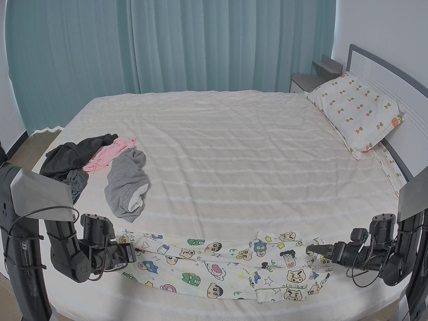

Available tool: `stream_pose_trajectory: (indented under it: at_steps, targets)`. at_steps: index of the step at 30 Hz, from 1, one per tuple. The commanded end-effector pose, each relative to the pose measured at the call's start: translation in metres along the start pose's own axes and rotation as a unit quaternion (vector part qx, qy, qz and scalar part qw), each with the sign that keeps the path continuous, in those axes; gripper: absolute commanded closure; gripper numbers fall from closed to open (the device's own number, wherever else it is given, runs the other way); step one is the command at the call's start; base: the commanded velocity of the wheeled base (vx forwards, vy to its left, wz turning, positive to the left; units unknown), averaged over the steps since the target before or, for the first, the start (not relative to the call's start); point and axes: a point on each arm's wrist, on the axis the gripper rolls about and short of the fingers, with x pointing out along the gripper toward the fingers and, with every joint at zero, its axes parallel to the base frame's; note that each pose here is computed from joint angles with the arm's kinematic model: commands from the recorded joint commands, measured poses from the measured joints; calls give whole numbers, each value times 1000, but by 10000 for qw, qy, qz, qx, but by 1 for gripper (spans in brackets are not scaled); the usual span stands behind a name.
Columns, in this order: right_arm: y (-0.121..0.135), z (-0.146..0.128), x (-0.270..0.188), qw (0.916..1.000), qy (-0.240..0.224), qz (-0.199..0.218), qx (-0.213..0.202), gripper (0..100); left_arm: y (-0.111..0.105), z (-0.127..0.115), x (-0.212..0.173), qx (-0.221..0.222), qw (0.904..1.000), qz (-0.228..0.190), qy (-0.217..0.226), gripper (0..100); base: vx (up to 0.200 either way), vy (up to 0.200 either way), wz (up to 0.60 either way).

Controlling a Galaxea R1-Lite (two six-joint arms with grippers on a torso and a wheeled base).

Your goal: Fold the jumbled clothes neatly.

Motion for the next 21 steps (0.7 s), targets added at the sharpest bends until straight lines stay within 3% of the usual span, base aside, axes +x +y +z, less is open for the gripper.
stream_pose_trajectory:
  at_steps: [1,12,16,21]
  targets:
    - [-1,-3,-2,10000,33,-23,22,0,14,14,-13,-213,9994,115,-228,100,0,0,0]
    - [-2,-3,-2,10000,51,-42,39,0,83,44,-53,-1176,9908,144,-654,100,0,0,0]
    - [-3,-4,-1,9999,75,-57,53,0,126,56,-68,-1610,9805,313,-1082,100,0,0,0]
    - [-3,-4,-1,9999,75,-57,53,0,152,64,-75,-1847,9727,559,-1286,100,0,0,0]
